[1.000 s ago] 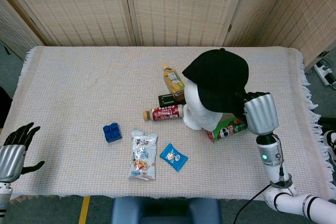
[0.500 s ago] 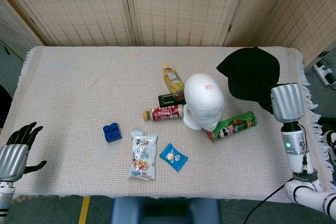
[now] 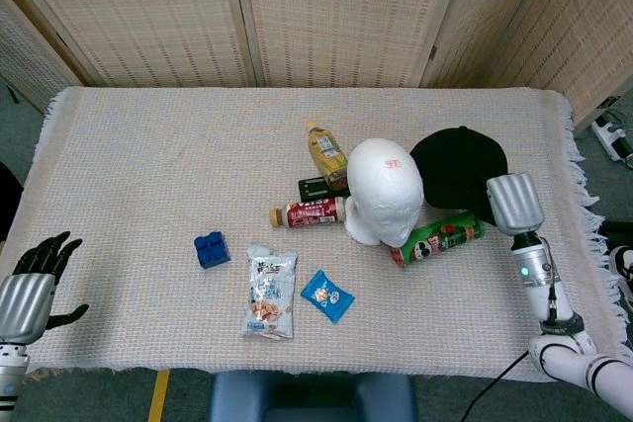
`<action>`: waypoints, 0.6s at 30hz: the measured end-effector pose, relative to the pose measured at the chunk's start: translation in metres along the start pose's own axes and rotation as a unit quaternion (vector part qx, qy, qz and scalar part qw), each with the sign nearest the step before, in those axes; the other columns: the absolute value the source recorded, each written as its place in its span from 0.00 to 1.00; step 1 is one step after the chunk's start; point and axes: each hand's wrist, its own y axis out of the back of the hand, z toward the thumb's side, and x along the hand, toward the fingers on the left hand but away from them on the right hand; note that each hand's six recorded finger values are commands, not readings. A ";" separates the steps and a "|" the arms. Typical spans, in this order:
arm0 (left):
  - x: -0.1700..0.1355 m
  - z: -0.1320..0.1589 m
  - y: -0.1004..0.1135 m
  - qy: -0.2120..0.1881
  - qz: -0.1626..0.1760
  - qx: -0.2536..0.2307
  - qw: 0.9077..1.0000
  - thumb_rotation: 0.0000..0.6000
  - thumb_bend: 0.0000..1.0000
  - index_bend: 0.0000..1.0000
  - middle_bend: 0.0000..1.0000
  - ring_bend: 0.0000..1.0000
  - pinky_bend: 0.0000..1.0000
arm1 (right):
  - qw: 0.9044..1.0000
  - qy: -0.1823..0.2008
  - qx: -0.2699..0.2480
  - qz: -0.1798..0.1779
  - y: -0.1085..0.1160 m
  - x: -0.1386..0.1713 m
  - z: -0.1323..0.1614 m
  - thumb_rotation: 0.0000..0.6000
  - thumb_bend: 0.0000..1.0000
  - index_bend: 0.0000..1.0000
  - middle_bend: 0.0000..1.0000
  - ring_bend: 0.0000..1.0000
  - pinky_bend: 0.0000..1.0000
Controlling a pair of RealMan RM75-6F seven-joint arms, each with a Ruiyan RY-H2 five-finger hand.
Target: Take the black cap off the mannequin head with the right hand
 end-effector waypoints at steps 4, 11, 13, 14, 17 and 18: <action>0.000 0.000 0.000 0.000 0.000 0.000 1.000 1.00 0.13 0.16 0.09 0.11 0.18 | 0.999 -0.008 0.004 0.036 -0.017 0.000 0.003 1.00 0.15 0.24 0.38 0.38 0.69; 0.000 -0.002 -0.001 0.002 -0.002 -0.001 1.000 1.00 0.13 0.15 0.09 0.11 0.18 | 0.995 -0.021 -0.012 0.099 -0.024 0.008 0.007 1.00 0.00 0.00 0.00 0.00 0.16; 0.000 -0.002 -0.002 0.001 -0.003 -0.002 1.000 1.00 0.13 0.14 0.09 0.11 0.18 | 0.994 -0.021 -0.016 0.109 -0.019 0.014 0.009 1.00 0.00 0.00 0.00 0.00 0.16; 0.000 -0.002 -0.002 0.001 -0.003 -0.002 1.000 1.00 0.13 0.14 0.09 0.11 0.18 | 0.993 -0.022 -0.018 0.113 -0.016 0.018 0.009 1.00 0.00 0.00 0.00 0.00 0.16; -0.001 -0.004 -0.003 0.003 -0.004 -0.004 1.000 1.00 0.13 0.13 0.08 0.11 0.18 | 0.992 -0.027 -0.023 0.120 -0.005 0.035 0.004 1.00 0.00 0.00 0.00 0.00 0.16; -0.001 -0.004 -0.003 0.003 -0.003 -0.004 1.000 1.00 0.13 0.13 0.08 0.11 0.18 | 0.992 -0.030 -0.022 0.120 -0.001 0.041 0.001 1.00 0.00 0.00 0.00 0.00 0.16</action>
